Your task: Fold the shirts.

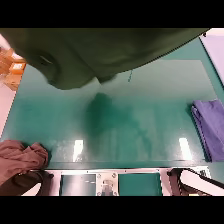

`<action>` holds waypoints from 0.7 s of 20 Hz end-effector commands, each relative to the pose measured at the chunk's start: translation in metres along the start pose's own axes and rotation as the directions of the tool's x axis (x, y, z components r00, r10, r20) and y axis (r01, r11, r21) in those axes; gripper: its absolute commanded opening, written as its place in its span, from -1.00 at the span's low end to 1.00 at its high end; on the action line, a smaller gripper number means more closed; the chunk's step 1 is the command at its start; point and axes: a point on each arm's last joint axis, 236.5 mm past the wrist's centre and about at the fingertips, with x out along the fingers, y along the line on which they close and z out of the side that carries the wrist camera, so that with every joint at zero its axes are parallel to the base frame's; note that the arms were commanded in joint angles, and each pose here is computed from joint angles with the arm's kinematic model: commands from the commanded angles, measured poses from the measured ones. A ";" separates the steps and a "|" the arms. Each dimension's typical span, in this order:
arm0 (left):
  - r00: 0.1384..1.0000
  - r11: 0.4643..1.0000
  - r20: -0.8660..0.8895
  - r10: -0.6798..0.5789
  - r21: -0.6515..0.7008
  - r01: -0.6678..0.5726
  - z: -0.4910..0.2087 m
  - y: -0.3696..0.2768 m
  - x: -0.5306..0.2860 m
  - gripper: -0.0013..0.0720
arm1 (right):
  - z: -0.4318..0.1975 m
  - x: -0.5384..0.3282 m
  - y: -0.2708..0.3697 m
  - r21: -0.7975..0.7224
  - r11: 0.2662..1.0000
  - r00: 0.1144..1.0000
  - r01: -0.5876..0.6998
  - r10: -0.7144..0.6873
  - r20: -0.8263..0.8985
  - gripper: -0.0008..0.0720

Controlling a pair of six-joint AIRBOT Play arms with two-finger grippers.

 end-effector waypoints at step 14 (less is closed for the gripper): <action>0.825 0.991 -0.552 0.124 0.117 -0.071 -0.250 0.050 0.233 -0.91 | -0.261 0.085 -0.111 0.444 0.863 0.932 0.242 -0.080 -0.354 -0.94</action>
